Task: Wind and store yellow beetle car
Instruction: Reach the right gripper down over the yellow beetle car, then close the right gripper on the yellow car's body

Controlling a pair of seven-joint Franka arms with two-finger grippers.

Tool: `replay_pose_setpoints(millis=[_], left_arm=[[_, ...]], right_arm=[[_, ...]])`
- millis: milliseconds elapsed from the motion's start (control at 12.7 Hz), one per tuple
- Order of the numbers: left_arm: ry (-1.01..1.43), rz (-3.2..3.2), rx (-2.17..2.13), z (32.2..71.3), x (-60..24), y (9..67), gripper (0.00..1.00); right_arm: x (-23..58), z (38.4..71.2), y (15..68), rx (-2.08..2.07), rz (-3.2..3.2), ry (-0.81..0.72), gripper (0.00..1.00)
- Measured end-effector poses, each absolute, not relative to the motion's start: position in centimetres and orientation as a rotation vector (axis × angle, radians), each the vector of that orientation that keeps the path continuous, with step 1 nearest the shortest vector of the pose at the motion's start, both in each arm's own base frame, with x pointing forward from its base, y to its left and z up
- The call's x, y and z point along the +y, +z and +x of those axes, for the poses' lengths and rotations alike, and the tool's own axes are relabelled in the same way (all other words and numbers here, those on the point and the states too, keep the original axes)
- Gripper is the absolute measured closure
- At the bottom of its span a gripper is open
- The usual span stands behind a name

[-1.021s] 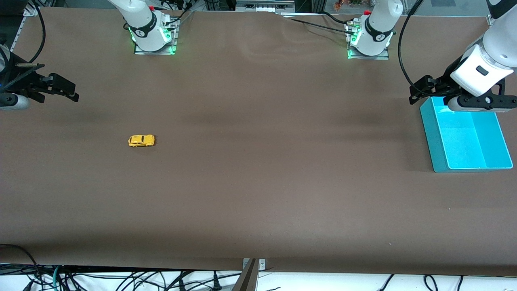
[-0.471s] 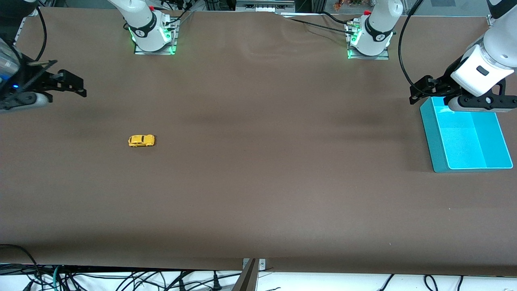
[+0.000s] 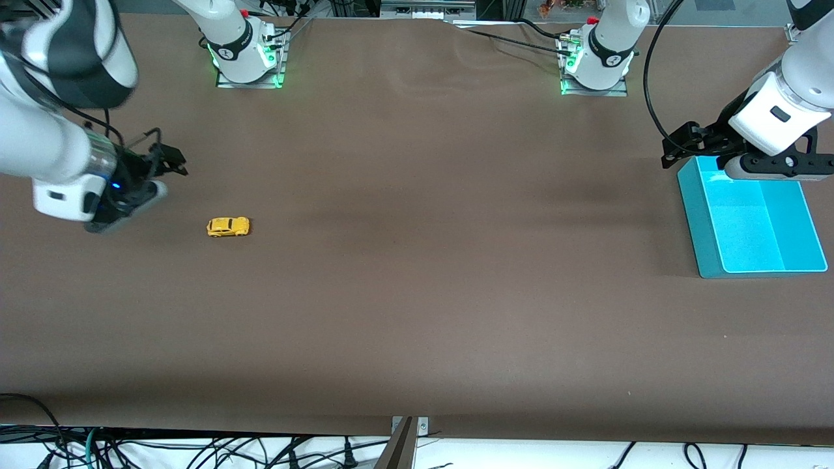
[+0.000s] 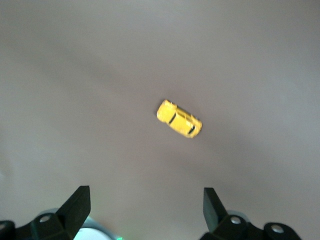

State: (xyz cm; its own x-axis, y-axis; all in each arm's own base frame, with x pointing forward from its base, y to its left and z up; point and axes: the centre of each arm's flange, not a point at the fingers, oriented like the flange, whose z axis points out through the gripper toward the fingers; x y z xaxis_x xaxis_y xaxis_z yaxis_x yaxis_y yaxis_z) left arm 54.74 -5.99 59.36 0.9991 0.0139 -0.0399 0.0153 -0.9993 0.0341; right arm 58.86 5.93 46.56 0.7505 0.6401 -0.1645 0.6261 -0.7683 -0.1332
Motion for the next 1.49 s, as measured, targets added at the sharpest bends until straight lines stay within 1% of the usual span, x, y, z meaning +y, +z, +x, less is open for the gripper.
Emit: replay_pose_setpoints(millis=[236,393,628,864,1335,1414,1492], left_arm=[[-0.061,3.106,0.024,54.7,-5.9,59.4,0.00],[-0.061,3.106,0.024,54.7,-5.9,59.4,0.00],[-0.061,3.106,0.025,54.8,-5.9,59.4,0.00],[-0.061,3.106,0.025,54.8,-5.9,59.4,0.00],[-0.061,3.106,0.025,54.8,-5.9,59.4,0.00],[-0.061,3.106,0.025,54.8,-5.9,59.4,0.00],[-0.061,3.106,0.025,54.8,-5.9,59.4,0.00]], right_arm=[[5.8,58.1,38.9,-1.488,-2.679,0.204,0.00],[5.5,56.3,33.8,-1.718,-2.550,0.153,0.00],[5.1,53.2,28.1,-1.963,-2.401,0.080,0.00],[4.9,52.0,25.4,-2.167,-2.249,0.033,0.00],[2.5,52.5,20.9,-2.284,-2.170,0.004,0.00],[2.2,52.5,20.5,-2.284,-2.171,0.003,0.06],[2.2,52.5,20.2,-2.286,-2.173,0.000,0.06]])
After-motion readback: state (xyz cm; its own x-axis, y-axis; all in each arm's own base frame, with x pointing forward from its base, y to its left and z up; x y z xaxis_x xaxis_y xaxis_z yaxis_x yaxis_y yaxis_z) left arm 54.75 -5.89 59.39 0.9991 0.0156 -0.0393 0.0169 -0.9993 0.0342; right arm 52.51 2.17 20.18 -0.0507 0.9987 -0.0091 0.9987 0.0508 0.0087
